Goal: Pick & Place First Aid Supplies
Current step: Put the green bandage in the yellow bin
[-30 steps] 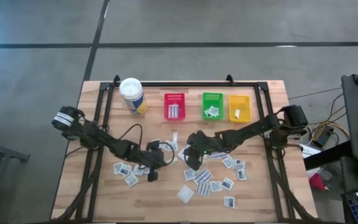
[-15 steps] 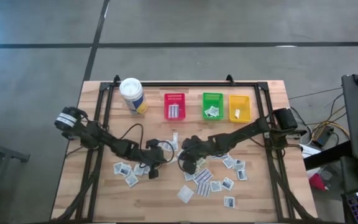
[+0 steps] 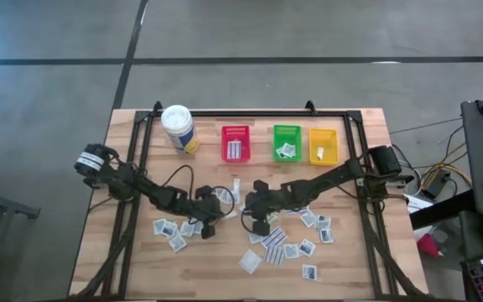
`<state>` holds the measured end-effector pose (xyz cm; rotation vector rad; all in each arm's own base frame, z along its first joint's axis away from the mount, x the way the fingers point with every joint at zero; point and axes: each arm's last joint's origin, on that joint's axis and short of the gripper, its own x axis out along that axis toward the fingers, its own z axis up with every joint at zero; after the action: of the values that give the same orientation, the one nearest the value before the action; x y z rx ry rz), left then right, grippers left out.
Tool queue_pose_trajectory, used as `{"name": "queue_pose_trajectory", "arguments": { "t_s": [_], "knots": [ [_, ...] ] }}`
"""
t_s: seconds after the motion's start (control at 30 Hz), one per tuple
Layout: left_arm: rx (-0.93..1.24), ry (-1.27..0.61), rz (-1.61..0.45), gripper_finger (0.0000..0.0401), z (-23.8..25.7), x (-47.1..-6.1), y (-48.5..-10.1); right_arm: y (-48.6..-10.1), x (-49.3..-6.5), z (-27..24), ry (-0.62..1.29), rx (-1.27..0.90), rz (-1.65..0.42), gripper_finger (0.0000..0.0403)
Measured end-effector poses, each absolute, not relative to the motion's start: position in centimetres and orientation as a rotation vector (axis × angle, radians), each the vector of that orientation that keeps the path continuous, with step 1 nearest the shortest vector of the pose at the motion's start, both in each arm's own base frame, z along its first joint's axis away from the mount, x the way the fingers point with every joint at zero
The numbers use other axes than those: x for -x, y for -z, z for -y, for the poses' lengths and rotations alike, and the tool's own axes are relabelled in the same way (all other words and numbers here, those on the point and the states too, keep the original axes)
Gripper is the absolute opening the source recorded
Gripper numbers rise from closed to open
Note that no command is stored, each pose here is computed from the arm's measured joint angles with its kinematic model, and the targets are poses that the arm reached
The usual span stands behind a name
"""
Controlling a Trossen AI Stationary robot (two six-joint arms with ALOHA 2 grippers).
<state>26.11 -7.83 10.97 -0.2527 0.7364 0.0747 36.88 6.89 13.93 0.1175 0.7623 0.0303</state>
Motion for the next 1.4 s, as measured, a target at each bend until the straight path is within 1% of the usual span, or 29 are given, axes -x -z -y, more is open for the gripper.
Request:
{"name": "queue_pose_trajectory", "arguments": {
  "t_s": [0.17, 0.27, 0.4, 0.6, 0.77, 1.03, 1.13, 1.23, 1.4],
  "knots": [
    [0.322, -0.079, -0.745, 0.0000, 7.9, -26.0, -10.9, -14.0, -36.9, -6.9, -0.107, 0.080, -0.751, 0.0059],
    [0.346, -0.077, -0.749, 0.0000, 7.9, -26.0, -10.9, -14.0, -36.9, -6.9, -0.129, 0.137, -0.747, 0.0059],
    [0.362, -0.080, -0.745, 0.0000, 7.9, -26.1, -10.9, -14.1, -37.1, -6.9, -0.133, 0.146, -0.730, 0.0059],
    [0.350, -0.054, -0.705, 0.0000, 8.0, -26.3, -11.1, -14.8, -37.6, -7.0, -0.141, 0.162, -0.638, 0.0059],
    [0.319, -0.038, -0.686, 0.0000, 7.9, -26.5, -11.2, -14.9, -37.7, -7.0, -0.141, 0.163, -0.634, 0.0059],
    [0.276, -0.013, -0.563, 0.0000, 7.1, -27.5, -12.2, -16.0, -38.5, -7.2, -0.142, 0.166, -0.597, 0.0059],
    [0.248, 0.030, -0.546, 0.0000, 6.6, -28.2, -12.8, -16.8, -38.9, -7.3, -0.144, 0.164, -0.575, 0.0059],
    [0.231, 0.084, -0.529, 0.0000, 6.1, -28.9, -13.4, -17.7, -39.2, -7.5, -0.156, 0.197, -0.613, 0.0059],
    [0.211, 0.138, -0.539, 0.0000, 5.9, -29.3, -13.7, -18.8, -39.1, -7.5, -0.168, 0.231, -0.773, 0.0059]
  ]
}}
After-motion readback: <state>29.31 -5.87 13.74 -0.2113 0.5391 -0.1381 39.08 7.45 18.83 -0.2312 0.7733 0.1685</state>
